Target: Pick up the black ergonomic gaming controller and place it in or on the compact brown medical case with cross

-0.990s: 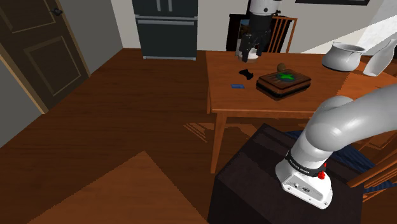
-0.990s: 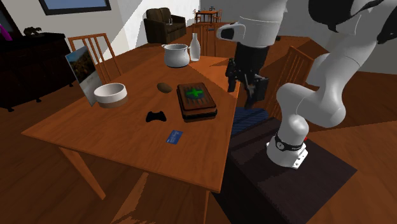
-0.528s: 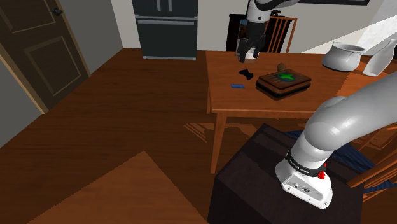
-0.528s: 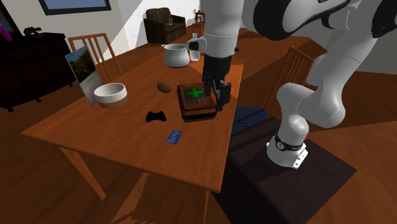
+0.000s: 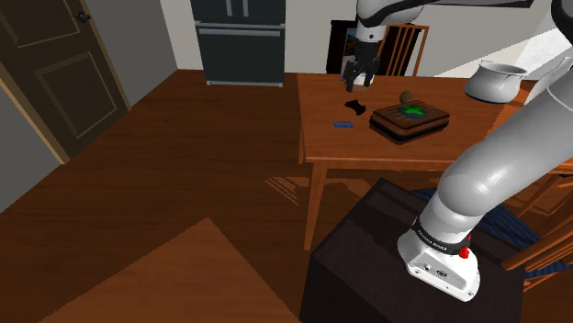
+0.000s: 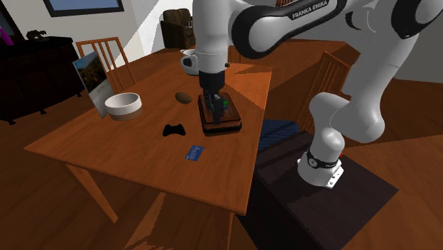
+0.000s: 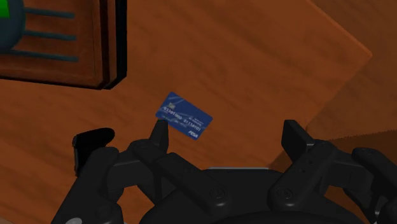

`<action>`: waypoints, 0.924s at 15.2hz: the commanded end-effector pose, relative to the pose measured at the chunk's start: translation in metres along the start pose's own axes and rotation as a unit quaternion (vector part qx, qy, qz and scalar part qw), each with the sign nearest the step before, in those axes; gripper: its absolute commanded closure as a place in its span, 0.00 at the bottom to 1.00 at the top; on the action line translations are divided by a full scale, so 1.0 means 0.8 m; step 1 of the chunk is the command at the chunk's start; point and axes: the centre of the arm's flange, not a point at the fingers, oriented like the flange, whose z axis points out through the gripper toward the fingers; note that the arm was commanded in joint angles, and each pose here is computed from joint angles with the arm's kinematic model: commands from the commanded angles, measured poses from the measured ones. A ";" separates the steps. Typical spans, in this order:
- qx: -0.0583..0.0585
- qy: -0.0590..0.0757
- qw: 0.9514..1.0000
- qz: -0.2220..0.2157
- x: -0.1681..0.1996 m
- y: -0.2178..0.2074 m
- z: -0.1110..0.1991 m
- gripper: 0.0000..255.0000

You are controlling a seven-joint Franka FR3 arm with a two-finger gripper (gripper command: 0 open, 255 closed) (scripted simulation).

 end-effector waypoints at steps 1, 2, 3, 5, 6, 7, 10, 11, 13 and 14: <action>0.003 -0.002 1.000 0.005 0.025 0.027 0.018 0.00; 0.005 -0.002 1.000 0.007 0.034 0.039 0.026 0.00; 0.007 -0.003 1.000 0.009 0.044 0.051 0.033 0.00; 0.010 -0.005 1.000 0.014 0.063 0.075 0.049 0.00; 0.012 -0.006 1.000 0.016 0.073 0.087 0.056 0.00; 0.014 -0.007 1.000 0.018 0.082 0.100 0.064 0.00; 0.020 -0.010 0.999 0.025 0.110 0.136 0.088 0.00; 0.022 -0.011 0.999 0.027 0.119 0.148 0.096 0.00; 0.025 -0.013 0.999 0.032 0.137 0.173 0.112 0.00; 0.027 -0.014 0.999 0.034 0.146 0.185 0.120 0.00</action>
